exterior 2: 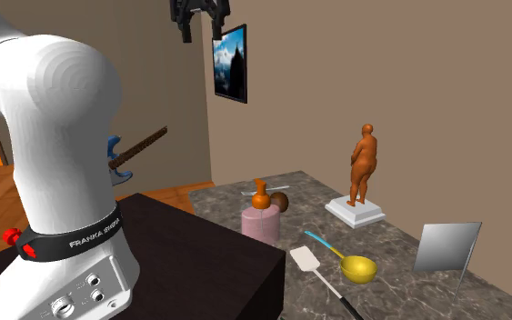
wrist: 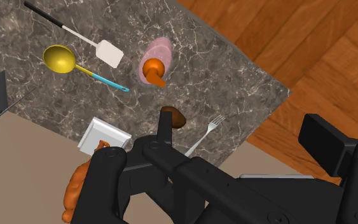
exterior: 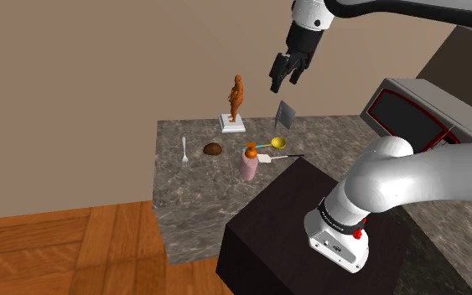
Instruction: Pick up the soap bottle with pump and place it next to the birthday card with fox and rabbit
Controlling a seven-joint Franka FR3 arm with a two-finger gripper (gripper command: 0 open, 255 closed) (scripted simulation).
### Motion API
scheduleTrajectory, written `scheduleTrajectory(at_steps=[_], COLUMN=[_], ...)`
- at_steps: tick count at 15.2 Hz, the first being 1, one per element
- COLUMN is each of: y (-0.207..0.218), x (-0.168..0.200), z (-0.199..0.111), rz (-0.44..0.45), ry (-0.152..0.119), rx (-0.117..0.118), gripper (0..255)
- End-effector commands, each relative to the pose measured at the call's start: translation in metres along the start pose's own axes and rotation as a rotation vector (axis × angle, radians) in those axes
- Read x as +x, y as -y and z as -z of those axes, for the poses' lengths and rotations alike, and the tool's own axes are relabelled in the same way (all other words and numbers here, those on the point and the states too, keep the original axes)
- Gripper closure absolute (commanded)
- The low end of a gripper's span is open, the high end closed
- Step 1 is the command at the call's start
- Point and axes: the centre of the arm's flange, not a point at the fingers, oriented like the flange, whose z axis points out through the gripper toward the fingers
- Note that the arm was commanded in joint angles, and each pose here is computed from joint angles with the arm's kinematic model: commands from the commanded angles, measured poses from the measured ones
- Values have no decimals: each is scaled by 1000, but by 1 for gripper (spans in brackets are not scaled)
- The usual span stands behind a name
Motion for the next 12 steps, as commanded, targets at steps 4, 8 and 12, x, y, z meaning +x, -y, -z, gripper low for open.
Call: scheduleTrajectory(at_steps=[4,8,12], y=[-8,-19,-30], x=[14,31,48], z=[-37,-86,-135], rz=[-16,-37,-59], ry=[7,17,27], rx=[-3,-6,-10], gripper=[0,0,0])
